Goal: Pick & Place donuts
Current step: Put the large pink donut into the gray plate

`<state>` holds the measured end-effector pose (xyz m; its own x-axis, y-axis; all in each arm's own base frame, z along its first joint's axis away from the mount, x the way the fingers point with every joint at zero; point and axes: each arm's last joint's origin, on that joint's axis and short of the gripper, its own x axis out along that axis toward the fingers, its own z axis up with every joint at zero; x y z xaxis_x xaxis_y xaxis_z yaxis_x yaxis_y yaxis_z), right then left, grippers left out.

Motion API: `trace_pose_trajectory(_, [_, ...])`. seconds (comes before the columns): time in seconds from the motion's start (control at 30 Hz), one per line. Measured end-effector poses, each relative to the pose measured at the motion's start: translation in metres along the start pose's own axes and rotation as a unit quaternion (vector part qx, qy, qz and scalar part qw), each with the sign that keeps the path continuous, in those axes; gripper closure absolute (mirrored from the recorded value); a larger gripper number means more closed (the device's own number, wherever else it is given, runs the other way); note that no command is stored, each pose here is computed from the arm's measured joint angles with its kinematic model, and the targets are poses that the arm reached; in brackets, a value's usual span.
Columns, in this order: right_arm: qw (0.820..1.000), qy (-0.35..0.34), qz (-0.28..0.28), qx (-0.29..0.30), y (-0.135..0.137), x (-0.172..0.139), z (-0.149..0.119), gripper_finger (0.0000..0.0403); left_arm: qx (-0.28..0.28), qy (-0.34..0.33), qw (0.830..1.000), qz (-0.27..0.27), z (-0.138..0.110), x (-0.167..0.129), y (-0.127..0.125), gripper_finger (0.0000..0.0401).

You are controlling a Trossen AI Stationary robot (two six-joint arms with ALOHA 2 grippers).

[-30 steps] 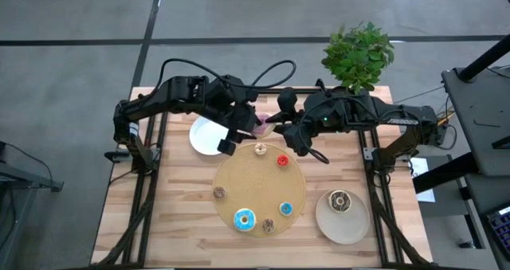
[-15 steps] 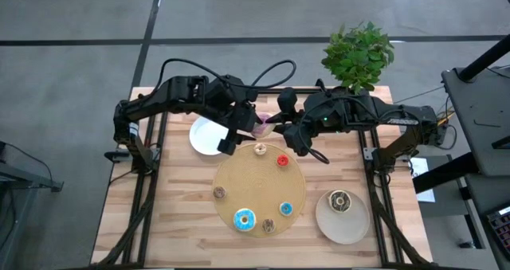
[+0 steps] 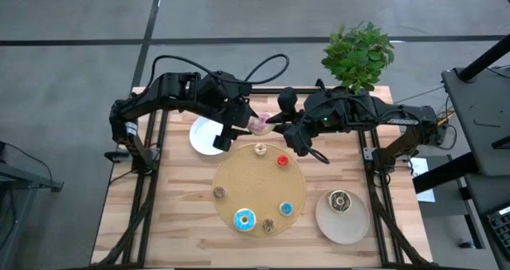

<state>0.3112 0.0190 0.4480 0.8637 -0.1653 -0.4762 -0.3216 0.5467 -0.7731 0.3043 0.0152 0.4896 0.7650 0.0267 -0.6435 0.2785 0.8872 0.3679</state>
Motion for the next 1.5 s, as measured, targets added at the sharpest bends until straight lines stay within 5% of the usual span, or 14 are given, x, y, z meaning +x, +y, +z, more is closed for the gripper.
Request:
trace_pose_trajectory(0.97, [1.000, 0.014, 0.000, 0.012, 0.001, -0.001, -0.001, 0.0332, -0.041, 0.009, 0.996, 0.080, -0.012, -0.057, -0.002, 0.0199])
trace_pose_trajectory(1.5, [0.994, 0.063, 0.070, 0.060, 0.022, -0.008, -0.002, 0.0334, -0.048, 0.027, 0.995, 0.082, -0.016, -0.060, -0.004, 0.0199])
